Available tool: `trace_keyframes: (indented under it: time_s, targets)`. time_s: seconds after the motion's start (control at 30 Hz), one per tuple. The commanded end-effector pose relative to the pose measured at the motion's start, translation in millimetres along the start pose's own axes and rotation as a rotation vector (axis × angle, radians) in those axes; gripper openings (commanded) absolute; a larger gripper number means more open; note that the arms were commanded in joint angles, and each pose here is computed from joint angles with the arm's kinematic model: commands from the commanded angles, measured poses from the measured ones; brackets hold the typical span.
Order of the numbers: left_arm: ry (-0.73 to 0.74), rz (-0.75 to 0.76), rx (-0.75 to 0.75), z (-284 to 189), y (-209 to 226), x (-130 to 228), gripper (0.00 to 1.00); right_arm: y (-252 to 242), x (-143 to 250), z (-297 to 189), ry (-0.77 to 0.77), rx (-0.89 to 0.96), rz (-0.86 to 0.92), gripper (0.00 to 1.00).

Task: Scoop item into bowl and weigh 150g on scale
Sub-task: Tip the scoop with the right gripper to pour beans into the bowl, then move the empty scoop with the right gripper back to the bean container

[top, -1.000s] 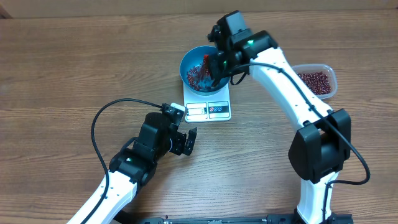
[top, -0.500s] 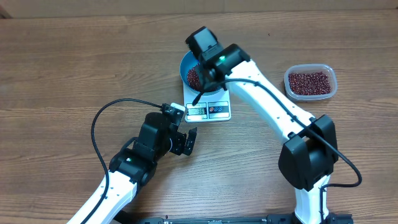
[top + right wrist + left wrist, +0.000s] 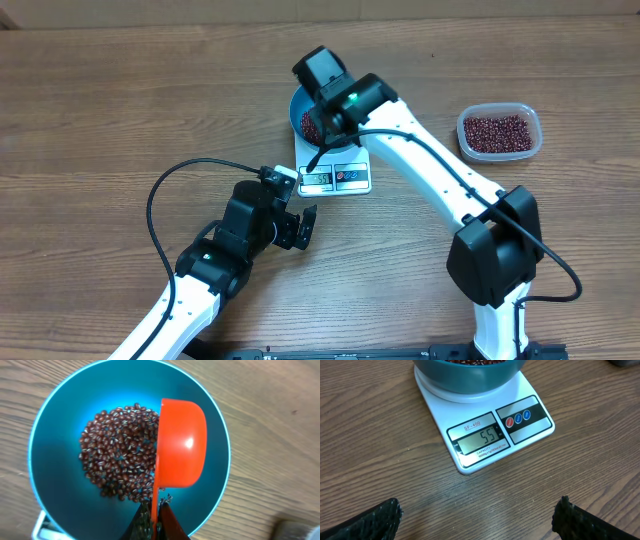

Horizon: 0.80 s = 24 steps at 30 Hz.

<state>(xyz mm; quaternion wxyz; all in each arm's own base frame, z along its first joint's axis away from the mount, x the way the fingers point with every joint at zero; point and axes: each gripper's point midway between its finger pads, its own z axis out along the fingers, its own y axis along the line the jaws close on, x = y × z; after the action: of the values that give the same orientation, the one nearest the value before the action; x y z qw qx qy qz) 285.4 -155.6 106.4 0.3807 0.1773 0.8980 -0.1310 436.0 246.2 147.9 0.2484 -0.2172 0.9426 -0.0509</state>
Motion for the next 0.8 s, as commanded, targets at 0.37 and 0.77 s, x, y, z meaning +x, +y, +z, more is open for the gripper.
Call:
trace_keyframes:
  time_s: [0.37,0.77]
  targets:
    - [0.009,-0.017,-0.011,2.0,3.0,3.1,1.0,-178.0,11.3,-128.3,-0.173,-0.113,0.407,0.04]
    - [0.009,-0.017,-0.011,2.0,3.0,3.1,1.0,-291.8,124.2,-111.2,0.061,0.031,0.672,0.04]
